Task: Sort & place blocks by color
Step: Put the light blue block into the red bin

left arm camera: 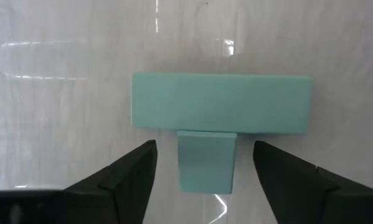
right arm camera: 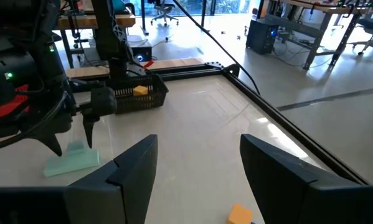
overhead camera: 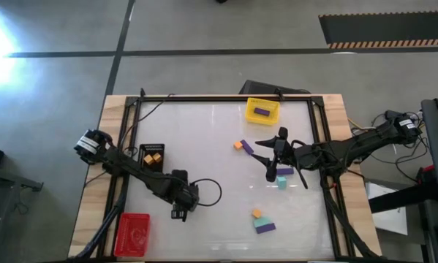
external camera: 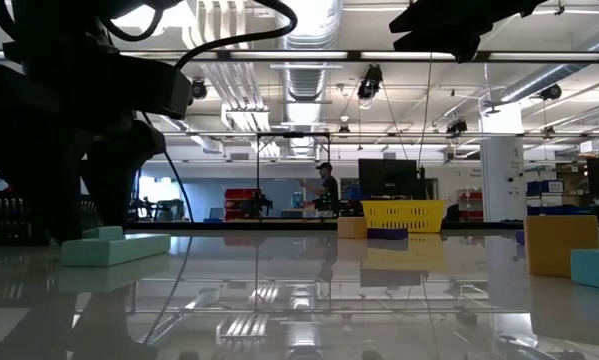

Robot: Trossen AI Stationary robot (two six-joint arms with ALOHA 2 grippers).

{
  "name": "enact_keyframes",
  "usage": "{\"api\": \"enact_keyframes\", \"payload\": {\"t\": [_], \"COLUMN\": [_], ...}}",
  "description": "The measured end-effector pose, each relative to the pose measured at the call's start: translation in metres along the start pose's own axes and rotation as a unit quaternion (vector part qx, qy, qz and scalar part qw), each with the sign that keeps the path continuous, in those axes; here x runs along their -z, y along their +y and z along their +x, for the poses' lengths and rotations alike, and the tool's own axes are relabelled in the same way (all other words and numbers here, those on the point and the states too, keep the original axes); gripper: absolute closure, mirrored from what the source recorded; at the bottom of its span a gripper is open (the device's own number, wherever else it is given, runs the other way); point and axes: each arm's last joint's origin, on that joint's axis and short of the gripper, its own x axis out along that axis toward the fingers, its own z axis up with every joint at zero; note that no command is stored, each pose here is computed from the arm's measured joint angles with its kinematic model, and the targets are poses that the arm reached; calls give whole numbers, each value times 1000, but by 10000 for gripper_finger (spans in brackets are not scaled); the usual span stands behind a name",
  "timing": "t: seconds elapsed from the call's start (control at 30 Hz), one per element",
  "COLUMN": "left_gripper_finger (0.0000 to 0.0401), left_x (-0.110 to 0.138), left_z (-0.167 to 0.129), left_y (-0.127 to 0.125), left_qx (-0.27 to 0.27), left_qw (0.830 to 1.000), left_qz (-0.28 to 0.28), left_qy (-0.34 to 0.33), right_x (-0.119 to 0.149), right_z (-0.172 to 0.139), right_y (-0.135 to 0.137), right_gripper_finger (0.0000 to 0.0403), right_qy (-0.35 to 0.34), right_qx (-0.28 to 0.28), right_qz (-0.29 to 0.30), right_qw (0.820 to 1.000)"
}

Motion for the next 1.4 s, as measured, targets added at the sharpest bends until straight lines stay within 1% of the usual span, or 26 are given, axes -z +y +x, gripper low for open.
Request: {"api": "enact_keyframes", "payload": {"t": [0.1,0.33,0.4,0.47,0.6,0.73,0.83,0.97,1.1,1.23,1.4], "left_gripper_finger": [184,267,286,296,296,293,291,290,289,289,288], "left_x": [0,0,0,0,-2,-8,-14,-21,-23,-15,9], "left_z": [0,0,0,0,-3,-17,-31,-56,-82,-102,-115], "left_y": [0,0,0,0,0,-3,-6,-16,-29,-45,-73], "left_qx": [-1,-1,-1,-1,0,-2,-3,16,31,61,91], "left_qw": [1000,1000,1000,1000,1000,1000,1000,999,998,991,971], "left_qz": [0,0,0,-2,-16,-23,-21,-27,-41,-84,-159], "left_qy": [-1,0,0,0,6,11,19,30,42,79,152], "right_x": [0,0,0,0,0,0,0,0,0,0,0], "right_z": [0,0,0,0,0,0,0,0,0,0,0], "right_y": [0,0,0,0,0,0,0,0,0,0,0], "right_gripper_finger": [184,184,184,184,184,184,184,184,184,184,184], "right_qy": [0,0,0,0,0,0,0,0,0,0,0], "right_qx": [0,0,0,0,0,0,0,0,0,0,0], "right_qz": [0,0,0,-1,-4,-4,-4,-4,-4,-4,-3], "right_qw": [1000,1000,1000,1000,1000,1000,1000,1000,1000,1000,1000]}}
